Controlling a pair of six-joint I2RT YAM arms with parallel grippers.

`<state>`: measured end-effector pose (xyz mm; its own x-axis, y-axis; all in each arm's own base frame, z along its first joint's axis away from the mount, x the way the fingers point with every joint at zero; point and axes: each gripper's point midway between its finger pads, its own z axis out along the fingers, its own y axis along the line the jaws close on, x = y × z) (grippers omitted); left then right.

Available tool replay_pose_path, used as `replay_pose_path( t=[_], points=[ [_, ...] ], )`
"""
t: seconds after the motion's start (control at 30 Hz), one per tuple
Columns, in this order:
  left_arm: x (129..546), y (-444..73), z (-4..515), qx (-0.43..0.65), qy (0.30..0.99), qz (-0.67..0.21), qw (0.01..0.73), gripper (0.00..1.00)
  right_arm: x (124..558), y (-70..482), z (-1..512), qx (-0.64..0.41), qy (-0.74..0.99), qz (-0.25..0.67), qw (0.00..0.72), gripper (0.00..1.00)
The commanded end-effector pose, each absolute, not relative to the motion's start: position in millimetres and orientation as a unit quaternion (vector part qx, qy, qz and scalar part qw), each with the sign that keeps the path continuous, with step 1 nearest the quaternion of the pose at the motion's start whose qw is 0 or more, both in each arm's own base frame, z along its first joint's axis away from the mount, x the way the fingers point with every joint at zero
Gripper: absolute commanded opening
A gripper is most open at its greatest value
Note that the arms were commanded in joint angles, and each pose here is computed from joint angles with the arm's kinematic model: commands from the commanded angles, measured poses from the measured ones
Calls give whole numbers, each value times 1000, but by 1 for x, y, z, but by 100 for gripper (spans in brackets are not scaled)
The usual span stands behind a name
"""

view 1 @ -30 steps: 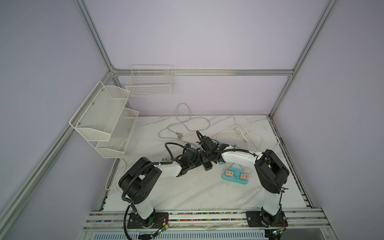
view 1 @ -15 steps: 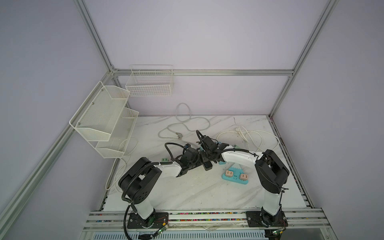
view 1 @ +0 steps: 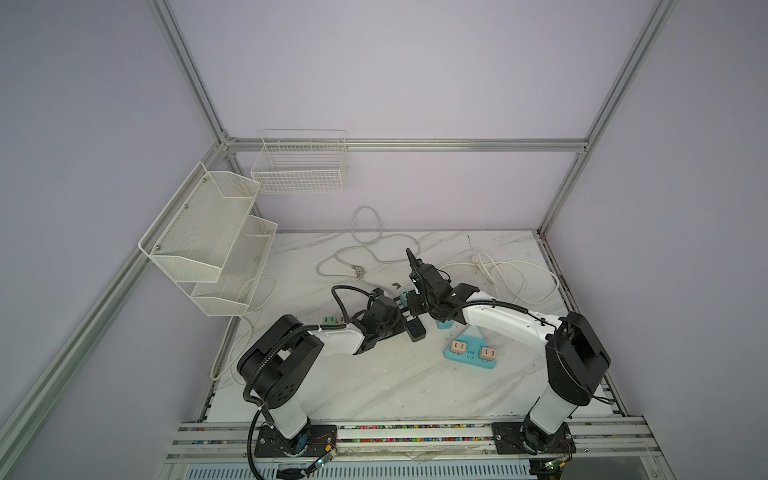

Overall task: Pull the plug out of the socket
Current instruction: 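Pull the teal adapter out of the black strip with the right gripper, lifting away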

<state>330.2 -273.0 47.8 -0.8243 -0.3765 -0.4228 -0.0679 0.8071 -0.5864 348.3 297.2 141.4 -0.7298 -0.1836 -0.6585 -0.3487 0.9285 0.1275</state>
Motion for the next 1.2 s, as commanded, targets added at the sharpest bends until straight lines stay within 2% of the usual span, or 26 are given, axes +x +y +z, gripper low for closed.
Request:
replay_pose_path(
  t=[0.0, 0.2, 0.63, 0.93, 1.17],
  points=[
    [340, -287, 83, -95, 901, -306, 294, 33, 351, 287, 156, -125, 917, 149, 348, 21],
    [342, -285, 103, -87, 894, -309, 313, 37, 361, 272, 173, -90, 902, 210, 366, 21],
    [329, -260, 132, -82, 887, -290, 349, 44, 399, 269, 170, 4, 868, 324, 378, 21],
    [319, -245, 151, -77, 879, -288, 372, 50, 429, 274, 152, 65, 850, 363, 375, 21],
    [315, -239, 154, -73, 879, -284, 376, 54, 448, 274, 121, 112, 853, 358, 363, 21]
  ],
)
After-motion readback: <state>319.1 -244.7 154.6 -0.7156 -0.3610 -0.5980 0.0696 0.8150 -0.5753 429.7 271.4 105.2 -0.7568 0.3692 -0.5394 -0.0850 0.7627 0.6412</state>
